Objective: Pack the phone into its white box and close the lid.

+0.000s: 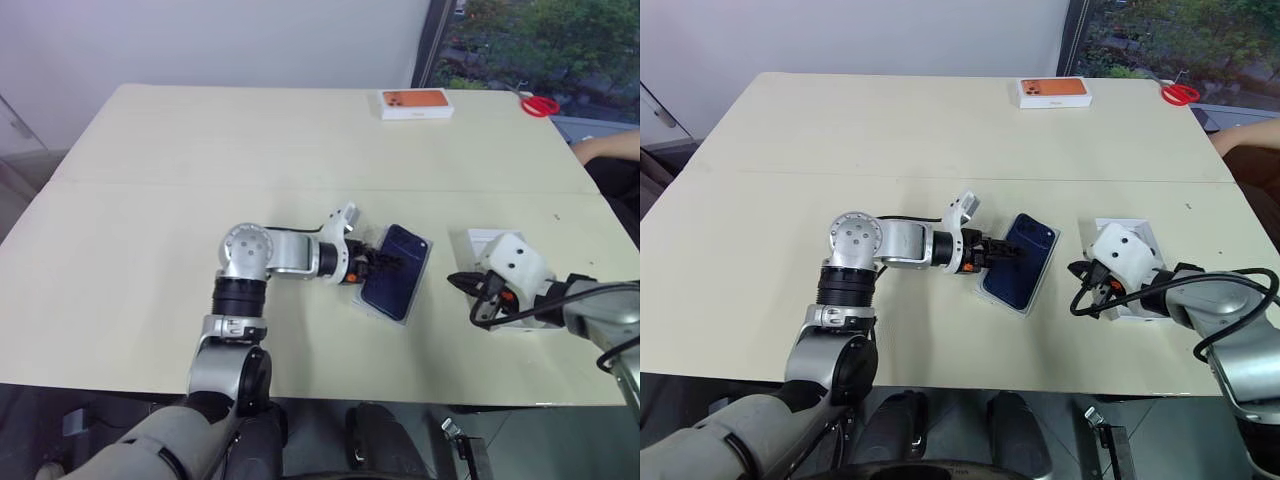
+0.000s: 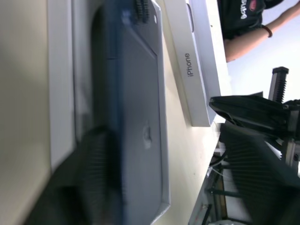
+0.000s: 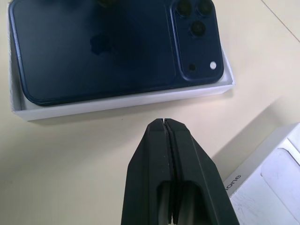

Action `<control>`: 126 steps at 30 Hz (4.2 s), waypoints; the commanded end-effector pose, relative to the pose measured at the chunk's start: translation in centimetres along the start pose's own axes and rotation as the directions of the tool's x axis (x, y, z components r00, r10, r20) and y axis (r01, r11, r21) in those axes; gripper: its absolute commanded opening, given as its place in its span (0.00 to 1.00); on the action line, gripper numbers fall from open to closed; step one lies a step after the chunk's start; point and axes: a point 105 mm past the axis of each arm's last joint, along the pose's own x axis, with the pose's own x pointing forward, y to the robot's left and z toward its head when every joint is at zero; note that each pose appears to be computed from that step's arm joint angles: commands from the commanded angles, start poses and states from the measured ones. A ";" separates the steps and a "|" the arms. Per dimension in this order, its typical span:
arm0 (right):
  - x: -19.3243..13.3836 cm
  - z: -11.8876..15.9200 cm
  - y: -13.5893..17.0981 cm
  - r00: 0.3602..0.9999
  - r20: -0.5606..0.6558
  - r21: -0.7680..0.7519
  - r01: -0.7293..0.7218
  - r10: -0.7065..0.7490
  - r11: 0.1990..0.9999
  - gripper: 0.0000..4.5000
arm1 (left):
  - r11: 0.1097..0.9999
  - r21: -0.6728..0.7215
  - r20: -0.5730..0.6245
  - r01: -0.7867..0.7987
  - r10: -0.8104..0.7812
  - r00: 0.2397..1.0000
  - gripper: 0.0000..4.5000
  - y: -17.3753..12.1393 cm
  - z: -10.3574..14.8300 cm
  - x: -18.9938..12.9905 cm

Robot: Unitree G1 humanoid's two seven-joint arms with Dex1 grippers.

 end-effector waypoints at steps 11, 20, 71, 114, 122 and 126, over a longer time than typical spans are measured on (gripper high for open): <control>-0.3 0.9 -0.4 1.000 0.021 -0.040 0.013 -0.012 0.999 0.00 | 0.869 0.455 0.162 -0.195 0.134 0.978 0.91 0.1 3.8 -8.1; 0.6 -0.2 -1.2 0.998 -0.041 -0.038 0.046 -0.047 0.998 0.00 | 0.405 0.887 0.132 -0.221 0.236 0.963 0.17 2.9 1.7 -5.4; -0.8 -0.2 -4.6 0.965 -0.226 0.280 0.195 -0.132 0.940 0.84 | 0.315 0.946 -0.087 0.078 0.015 0.996 0.16 2.3 -2.0 -8.5; 4.4 12.4 4.0 0.906 0.381 0.770 -0.421 0.184 0.479 0.01 | 0.349 0.875 0.324 -0.336 0.096 0.941 0.16 7.4 1.4 -16.8; 6.0 15.2 7.6 0.902 0.426 0.866 -0.430 0.070 0.255 0.01 | 0.366 0.873 0.315 -0.323 0.083 0.945 0.16 7.4 0.7 -15.3; 5.9 15.9 9.7 0.923 0.384 0.917 -0.386 0.040 0.105 0.01 | 0.372 0.876 0.300 -0.307 0.078 0.951 0.16 7.4 0.4 -14.6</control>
